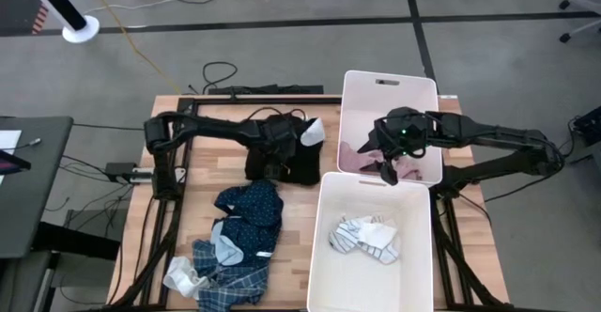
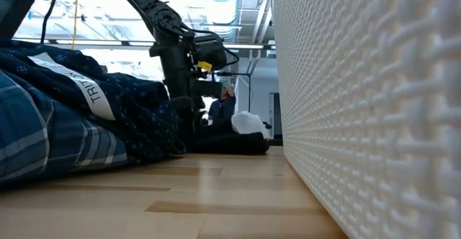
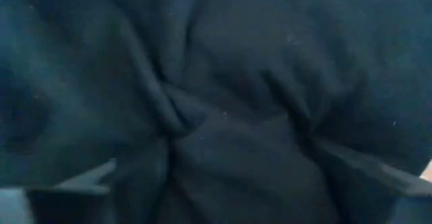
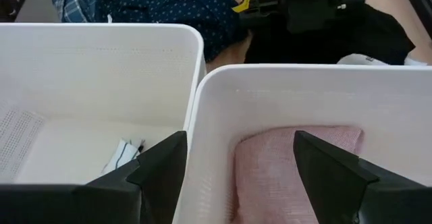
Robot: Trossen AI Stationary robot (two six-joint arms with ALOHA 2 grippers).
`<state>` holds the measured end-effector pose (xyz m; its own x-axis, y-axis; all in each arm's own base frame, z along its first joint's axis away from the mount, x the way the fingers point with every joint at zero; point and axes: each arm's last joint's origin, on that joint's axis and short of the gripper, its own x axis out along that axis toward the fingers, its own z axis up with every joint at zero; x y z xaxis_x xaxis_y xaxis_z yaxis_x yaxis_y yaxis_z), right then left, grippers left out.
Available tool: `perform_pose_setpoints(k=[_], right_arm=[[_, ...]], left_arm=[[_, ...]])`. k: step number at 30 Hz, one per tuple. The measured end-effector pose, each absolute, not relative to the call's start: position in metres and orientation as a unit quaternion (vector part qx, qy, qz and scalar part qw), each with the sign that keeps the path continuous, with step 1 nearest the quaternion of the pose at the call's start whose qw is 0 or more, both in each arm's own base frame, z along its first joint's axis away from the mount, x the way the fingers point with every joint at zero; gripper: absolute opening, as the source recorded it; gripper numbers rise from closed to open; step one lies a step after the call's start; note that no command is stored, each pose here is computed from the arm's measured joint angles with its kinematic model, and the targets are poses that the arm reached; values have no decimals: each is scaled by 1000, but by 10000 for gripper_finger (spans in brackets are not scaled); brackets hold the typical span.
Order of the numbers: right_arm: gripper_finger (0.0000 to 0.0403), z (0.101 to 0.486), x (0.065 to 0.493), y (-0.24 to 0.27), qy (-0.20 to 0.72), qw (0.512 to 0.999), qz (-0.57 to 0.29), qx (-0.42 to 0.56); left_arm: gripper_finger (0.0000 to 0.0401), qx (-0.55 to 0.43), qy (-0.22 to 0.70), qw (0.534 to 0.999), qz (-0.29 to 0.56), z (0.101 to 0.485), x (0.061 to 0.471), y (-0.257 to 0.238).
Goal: Sort clothes
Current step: Put the black jacket into the top laundry bin
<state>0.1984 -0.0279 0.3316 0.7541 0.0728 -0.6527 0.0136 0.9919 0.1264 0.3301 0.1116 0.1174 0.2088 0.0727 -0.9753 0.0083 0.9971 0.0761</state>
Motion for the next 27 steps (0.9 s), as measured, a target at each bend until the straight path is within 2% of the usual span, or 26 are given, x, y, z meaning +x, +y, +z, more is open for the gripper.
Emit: perform_pose_setpoints(k=[3, 7, 8, 13, 17, 22, 27], right_arm=[[286, 332, 199, -28, 350, 935, 16, 61], [286, 333, 199, -28, 344, 937, 16, 60], [286, 333, 200, -28, 342, 937, 16, 60], [286, 333, 200, -28, 339, 939, 16, 59], [286, 334, 201, -28, 335, 940, 17, 57], [286, 336, 203, -27, 320, 947, 27, 33], [286, 342, 207, -24, 284, 958, 40, 8]], left_arm=[[220, 57, 630, 774, 20, 117, 333, 105], [51, 66, 627, 776, 7, 125, 334, 104], [39, 67, 628, 776, 3, 127, 333, 104], [40, 86, 660, 747, 13, 143, 326, 100], [40, 110, 681, 723, 36, 173, 314, 93], [40, 141, 612, 773, 91, 238, 301, 84], [40, 148, 528, 827, 127, 297, 272, 72]])
